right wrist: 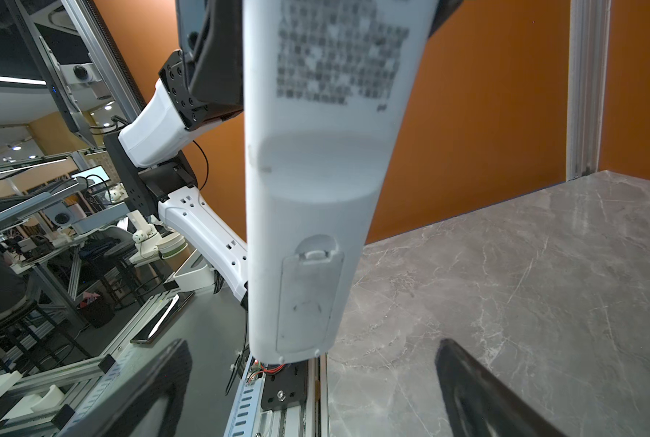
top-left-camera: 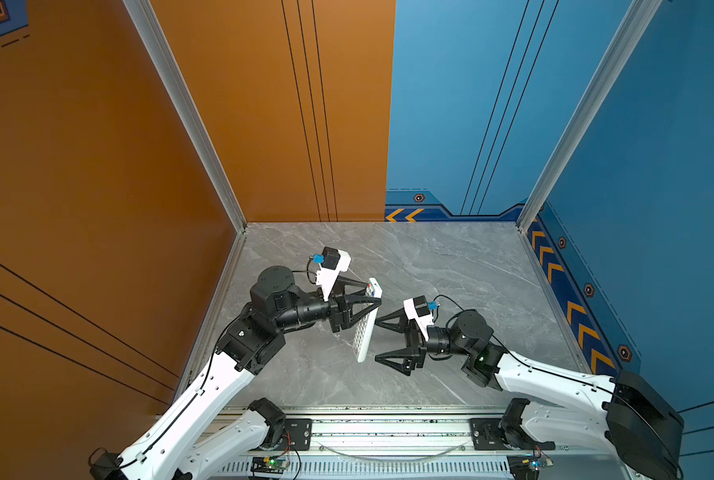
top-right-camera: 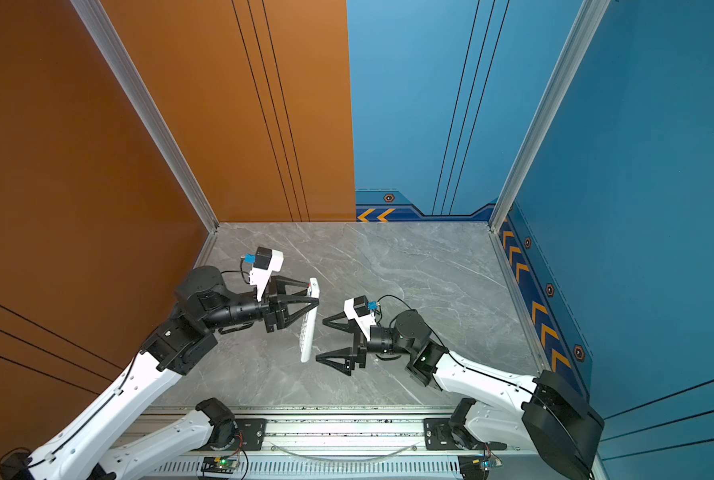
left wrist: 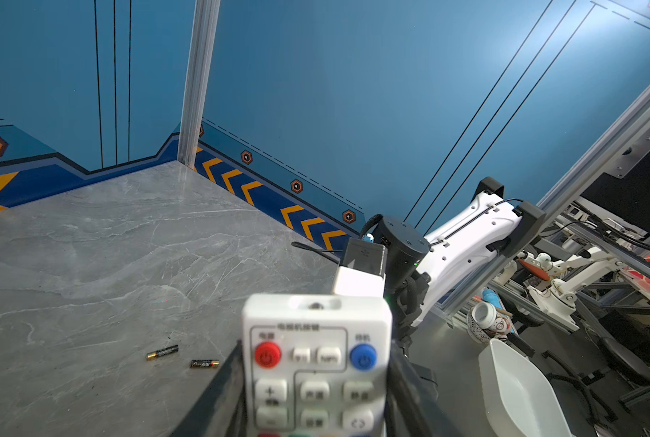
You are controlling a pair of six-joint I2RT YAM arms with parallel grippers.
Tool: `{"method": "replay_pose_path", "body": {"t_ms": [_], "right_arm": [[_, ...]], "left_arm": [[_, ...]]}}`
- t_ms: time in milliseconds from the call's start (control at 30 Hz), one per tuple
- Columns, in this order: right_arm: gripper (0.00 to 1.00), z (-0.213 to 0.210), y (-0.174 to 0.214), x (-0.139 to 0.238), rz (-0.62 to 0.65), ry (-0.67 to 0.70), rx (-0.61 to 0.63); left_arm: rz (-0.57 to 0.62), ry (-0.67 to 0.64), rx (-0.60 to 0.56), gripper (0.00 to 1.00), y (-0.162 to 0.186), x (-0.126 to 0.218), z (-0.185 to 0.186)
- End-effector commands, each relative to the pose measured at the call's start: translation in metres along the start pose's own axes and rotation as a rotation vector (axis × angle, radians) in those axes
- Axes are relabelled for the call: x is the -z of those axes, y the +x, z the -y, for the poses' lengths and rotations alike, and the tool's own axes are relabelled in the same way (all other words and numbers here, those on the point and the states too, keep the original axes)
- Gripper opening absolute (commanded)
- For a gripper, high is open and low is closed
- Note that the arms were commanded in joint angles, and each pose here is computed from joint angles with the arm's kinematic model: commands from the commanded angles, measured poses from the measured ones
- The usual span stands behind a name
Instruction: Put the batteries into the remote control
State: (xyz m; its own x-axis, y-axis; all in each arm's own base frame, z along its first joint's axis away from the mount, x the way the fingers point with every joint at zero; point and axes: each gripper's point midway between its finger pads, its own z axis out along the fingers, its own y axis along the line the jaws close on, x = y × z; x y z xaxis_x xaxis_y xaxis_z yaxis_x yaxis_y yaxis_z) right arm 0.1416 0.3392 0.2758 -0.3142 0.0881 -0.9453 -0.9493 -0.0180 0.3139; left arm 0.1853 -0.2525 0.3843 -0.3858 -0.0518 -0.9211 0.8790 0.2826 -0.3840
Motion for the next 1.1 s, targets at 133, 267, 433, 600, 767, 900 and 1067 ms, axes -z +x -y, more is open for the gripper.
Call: {"method": "replay_pose_path", "body": {"t_ms": [133,267,433,600,767,900,1067], "right_arm": [[0.99,-0.021,-0.024,-0.011,0.055,-0.102,0.024],[1.00,-0.021,-0.020,-0.014,0.038,-0.099,0.024],[1.00,-0.020,-0.018,-0.020,0.022,-0.097,0.027],[0.96,-0.021,-0.018,-0.025,0.022,-0.106,0.026],[0.93,-0.022,-0.018,-0.028,0.024,-0.114,0.021],[0.90,-0.022,-0.018,-0.030,0.030,-0.122,0.017],[0.87,-0.024,-0.021,-0.030,0.046,-0.136,0.013]], "left_arm": [[0.009,0.097,-0.027,0.00,-0.003,0.000,0.021],[0.020,0.114,-0.032,0.00,-0.006,0.001,0.025],[0.030,0.137,-0.033,0.00,-0.009,0.000,0.029],[0.044,0.151,-0.037,0.00,-0.013,0.001,0.032],[0.050,0.152,-0.032,0.00,-0.014,-0.001,0.031],[0.059,0.155,-0.032,0.00,-0.015,-0.002,0.030],[0.067,0.156,-0.033,0.00,-0.017,-0.003,0.030]]}}
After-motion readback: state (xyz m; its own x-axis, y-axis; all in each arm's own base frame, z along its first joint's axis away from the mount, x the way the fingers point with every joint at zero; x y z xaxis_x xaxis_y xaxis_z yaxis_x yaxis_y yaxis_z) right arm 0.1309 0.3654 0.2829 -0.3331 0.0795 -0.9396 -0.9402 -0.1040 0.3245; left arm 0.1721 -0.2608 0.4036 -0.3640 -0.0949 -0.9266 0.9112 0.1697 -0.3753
